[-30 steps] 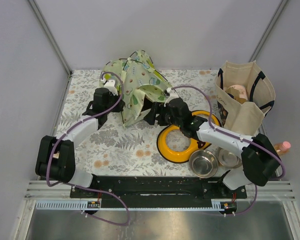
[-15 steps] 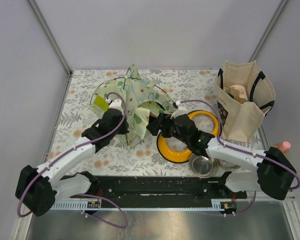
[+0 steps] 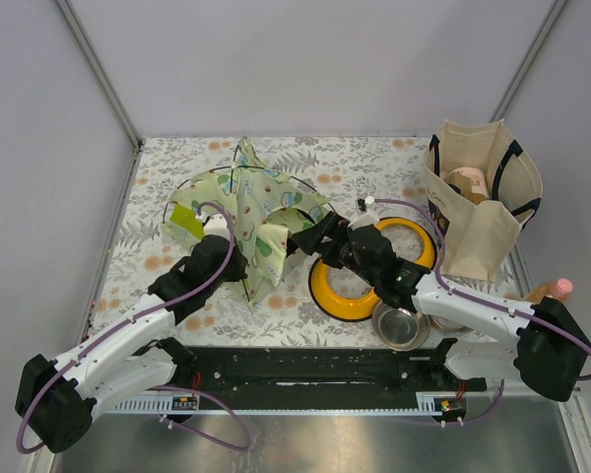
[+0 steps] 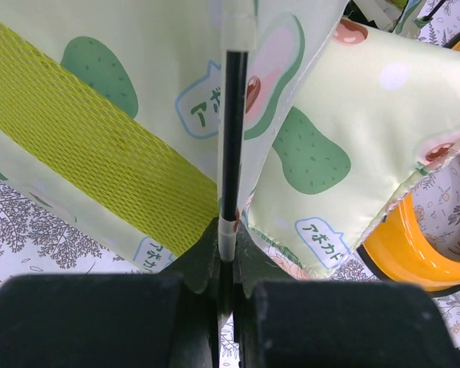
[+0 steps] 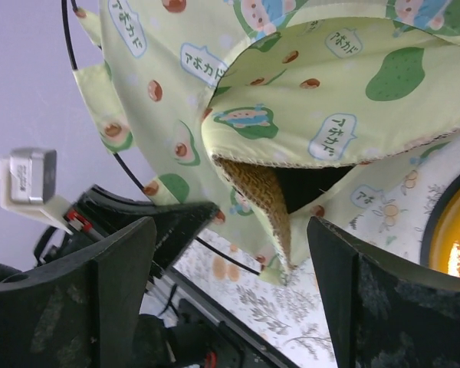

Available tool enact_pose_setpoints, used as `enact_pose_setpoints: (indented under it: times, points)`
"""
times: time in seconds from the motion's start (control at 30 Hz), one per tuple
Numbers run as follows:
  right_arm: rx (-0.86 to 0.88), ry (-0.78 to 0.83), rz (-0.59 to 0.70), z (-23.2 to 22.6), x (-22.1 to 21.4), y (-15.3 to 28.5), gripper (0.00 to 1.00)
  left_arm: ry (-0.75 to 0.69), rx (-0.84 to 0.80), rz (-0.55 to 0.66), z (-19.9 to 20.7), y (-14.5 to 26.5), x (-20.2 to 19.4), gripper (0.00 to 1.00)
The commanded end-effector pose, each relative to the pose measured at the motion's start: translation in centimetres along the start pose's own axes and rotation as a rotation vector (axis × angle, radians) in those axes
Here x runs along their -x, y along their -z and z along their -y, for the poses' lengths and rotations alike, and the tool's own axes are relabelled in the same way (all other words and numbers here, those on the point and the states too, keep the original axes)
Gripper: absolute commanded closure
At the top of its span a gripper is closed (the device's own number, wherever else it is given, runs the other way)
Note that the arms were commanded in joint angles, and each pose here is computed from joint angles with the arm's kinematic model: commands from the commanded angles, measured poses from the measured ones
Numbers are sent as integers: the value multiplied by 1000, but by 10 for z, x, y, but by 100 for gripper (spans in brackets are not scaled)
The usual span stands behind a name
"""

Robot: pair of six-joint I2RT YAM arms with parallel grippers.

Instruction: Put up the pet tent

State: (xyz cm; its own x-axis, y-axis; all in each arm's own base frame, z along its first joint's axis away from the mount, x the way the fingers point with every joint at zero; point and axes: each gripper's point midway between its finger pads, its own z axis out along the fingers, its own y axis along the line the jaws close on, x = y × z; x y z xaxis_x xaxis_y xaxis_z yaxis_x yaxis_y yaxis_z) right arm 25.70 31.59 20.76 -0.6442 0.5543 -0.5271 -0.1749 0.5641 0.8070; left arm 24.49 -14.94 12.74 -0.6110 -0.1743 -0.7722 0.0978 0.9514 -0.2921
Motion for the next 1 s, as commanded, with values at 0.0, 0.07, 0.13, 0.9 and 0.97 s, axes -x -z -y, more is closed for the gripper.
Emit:
enact_pose_setpoints:
  times: [0.0, 0.07, 0.13, 0.9, 0.97]
  points:
    - [39, -225, 75, -30, 21, -9, 12, 43, 9, -42, -2, 0, -15, 100]
    - [22, -288, 67, -31, 19, -16, 12, 42, 8, -43, -1, -1, -15, 100]
    - [-6, -344, 51, -28, 14, -25, 13, 40, 10, -43, -1, -1, -15, 100]
    - [-135, -447, 36, 7, -17, -91, 85, 10, -34, -56, 4, 3, -18, 100]
    - [-143, -453, 23, 13, -23, -93, 93, 2, -44, -61, 6, 4, -19, 100]
